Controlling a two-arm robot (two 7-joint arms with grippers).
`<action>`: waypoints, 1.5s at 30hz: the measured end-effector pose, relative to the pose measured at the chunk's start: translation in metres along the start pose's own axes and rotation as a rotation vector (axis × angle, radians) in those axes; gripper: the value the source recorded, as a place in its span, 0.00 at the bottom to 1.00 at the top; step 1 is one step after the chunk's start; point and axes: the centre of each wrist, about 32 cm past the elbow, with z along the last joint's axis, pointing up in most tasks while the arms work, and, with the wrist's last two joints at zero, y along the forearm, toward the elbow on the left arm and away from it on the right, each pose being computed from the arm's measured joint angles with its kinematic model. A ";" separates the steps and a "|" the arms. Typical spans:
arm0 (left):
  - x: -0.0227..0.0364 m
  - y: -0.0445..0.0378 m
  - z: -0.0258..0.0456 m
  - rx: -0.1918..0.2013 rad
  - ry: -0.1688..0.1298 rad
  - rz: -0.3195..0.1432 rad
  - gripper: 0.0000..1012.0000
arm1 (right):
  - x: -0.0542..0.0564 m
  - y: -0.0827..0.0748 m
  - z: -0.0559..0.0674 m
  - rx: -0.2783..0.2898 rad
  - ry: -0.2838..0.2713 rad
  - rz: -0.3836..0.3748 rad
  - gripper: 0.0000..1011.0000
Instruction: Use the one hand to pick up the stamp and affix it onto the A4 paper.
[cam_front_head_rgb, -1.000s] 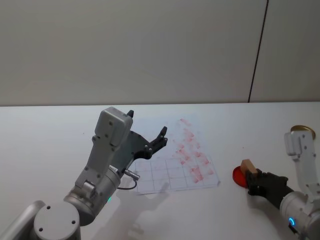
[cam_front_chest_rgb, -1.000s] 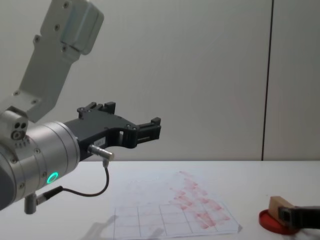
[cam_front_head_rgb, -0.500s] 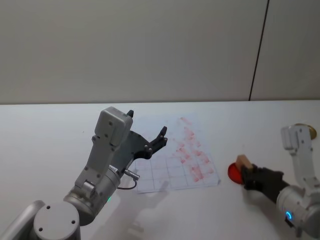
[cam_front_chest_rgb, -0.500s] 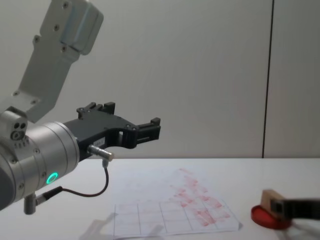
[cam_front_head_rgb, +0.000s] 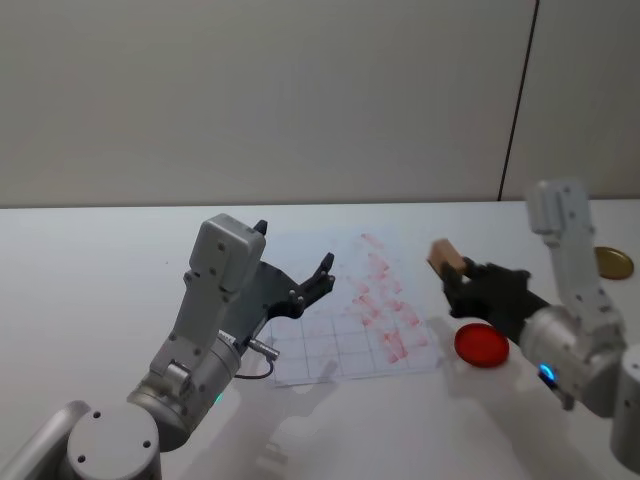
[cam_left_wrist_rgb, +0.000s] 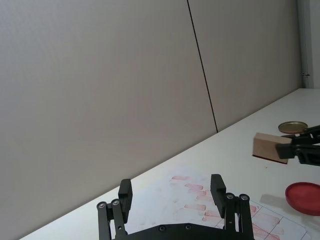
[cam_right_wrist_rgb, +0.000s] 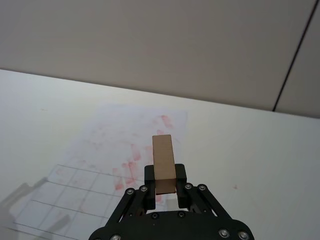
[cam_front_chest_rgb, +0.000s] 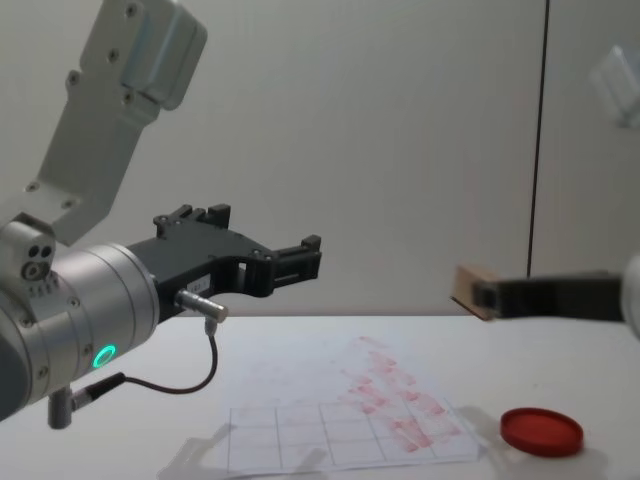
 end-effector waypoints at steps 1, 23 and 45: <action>0.0000 0.0000 0.0000 0.000 0.000 0.000 0.98 | -0.003 0.001 0.003 0.004 -0.006 0.008 0.21; 0.0000 0.0000 0.0000 0.000 0.000 0.000 0.98 | -0.042 0.046 0.011 -0.173 -0.060 0.149 0.21; 0.0000 0.0000 0.0000 0.000 0.000 0.000 0.98 | -0.050 0.076 -0.022 -0.344 -0.050 0.208 0.21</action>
